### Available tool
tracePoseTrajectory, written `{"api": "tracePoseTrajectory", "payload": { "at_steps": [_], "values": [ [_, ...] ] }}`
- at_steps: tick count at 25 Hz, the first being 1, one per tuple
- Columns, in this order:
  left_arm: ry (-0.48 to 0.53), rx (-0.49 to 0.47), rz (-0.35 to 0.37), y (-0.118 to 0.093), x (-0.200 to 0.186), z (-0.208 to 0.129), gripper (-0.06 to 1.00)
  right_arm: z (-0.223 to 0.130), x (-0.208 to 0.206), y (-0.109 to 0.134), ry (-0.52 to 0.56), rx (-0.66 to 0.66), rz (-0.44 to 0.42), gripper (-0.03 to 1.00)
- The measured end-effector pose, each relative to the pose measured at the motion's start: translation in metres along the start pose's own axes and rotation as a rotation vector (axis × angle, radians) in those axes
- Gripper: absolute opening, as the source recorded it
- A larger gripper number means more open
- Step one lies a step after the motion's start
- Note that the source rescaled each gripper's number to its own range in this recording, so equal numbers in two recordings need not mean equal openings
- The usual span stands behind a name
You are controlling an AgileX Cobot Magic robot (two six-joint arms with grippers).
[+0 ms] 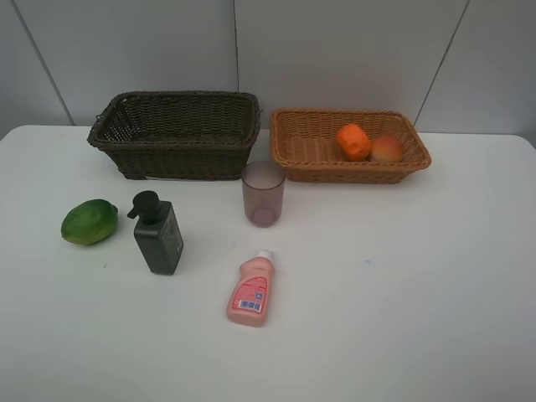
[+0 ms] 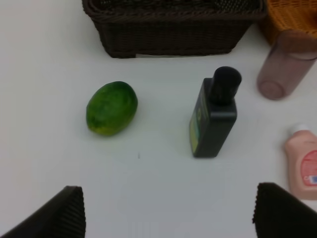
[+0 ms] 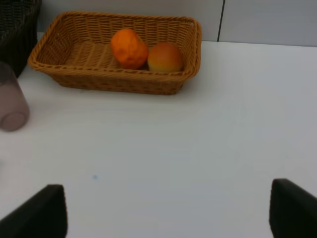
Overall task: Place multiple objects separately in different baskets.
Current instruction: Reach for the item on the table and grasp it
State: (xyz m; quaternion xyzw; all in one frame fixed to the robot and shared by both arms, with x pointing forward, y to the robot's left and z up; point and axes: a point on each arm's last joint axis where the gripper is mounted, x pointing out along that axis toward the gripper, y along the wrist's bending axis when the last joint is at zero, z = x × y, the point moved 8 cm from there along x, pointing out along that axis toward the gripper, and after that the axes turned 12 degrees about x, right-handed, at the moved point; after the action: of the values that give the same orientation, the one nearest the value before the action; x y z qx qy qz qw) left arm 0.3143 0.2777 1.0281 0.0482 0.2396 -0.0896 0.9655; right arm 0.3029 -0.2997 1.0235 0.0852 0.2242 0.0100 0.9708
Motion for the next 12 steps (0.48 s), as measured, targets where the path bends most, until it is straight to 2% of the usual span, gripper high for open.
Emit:
{"api": "tracePoseTrajectory", "payload": {
  "at_steps": [6, 9, 12],
  "values": [
    [0.178, 0.001, -0.071, 0.001, 0.028, 0.045, 0.89, 0.0, 0.0, 0.0, 0.0, 0.0, 0.0, 0.66],
    [0.289, 0.007, -0.114, 0.003, 0.053, 0.06, 0.89, 0.0, 0.0, 0.0, 0.0, 0.0, 0.0, 0.66],
    [0.359, 0.038, -0.137, 0.006, 0.075, 0.074, 0.89, 0.0, 0.0, 0.0, 0.0, 0.0, 0.0, 0.66]
  ]
}}
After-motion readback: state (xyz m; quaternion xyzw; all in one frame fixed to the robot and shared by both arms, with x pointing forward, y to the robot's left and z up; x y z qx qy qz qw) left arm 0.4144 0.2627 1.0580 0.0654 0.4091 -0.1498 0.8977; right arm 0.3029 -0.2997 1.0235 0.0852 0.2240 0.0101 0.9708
